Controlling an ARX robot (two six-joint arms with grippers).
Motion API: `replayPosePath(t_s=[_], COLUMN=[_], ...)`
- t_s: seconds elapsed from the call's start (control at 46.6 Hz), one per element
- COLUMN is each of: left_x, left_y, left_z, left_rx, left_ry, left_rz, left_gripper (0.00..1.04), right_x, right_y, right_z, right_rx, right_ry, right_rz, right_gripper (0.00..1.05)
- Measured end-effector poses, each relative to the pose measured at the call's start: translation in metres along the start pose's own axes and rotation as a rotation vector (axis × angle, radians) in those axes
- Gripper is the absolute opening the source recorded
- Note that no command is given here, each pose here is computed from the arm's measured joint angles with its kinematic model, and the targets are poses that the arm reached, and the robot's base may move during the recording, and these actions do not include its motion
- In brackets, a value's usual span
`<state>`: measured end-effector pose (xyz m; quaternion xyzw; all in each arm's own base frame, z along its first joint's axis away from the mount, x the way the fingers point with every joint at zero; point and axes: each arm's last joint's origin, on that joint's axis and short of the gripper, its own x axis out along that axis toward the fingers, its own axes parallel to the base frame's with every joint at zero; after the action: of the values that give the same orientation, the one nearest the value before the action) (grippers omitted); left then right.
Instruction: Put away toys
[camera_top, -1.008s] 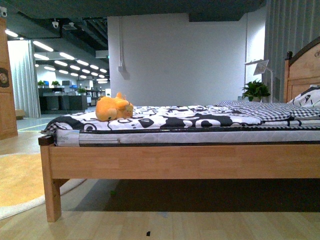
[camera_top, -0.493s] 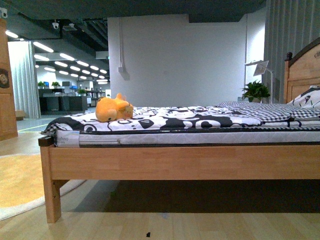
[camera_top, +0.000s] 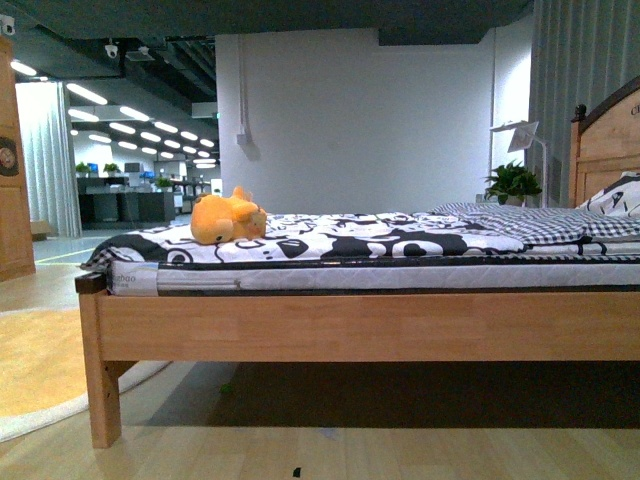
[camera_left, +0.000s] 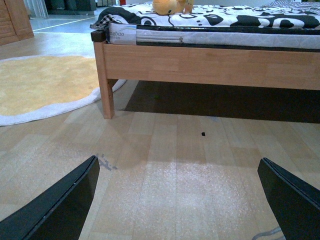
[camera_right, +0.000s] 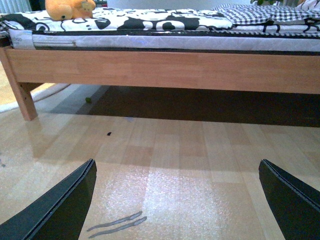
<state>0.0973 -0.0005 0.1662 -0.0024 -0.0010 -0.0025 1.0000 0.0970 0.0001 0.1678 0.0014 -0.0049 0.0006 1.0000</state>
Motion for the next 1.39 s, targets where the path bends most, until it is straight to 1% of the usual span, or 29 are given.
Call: replayPosePath(t_s=[1.394], left_x=[-0.0001], left_y=[0.0001], left_z=[0.0001], left_rx=[0.000], left_ry=[-0.001], left_rz=[0.002], left_gripper=[0.99], right_x=[0.0000], right_y=[0.0000], right_z=[0.0000], right_rx=[0.000], right_ry=[0.000], right_rz=[0.000], right_gripper=[0.98])
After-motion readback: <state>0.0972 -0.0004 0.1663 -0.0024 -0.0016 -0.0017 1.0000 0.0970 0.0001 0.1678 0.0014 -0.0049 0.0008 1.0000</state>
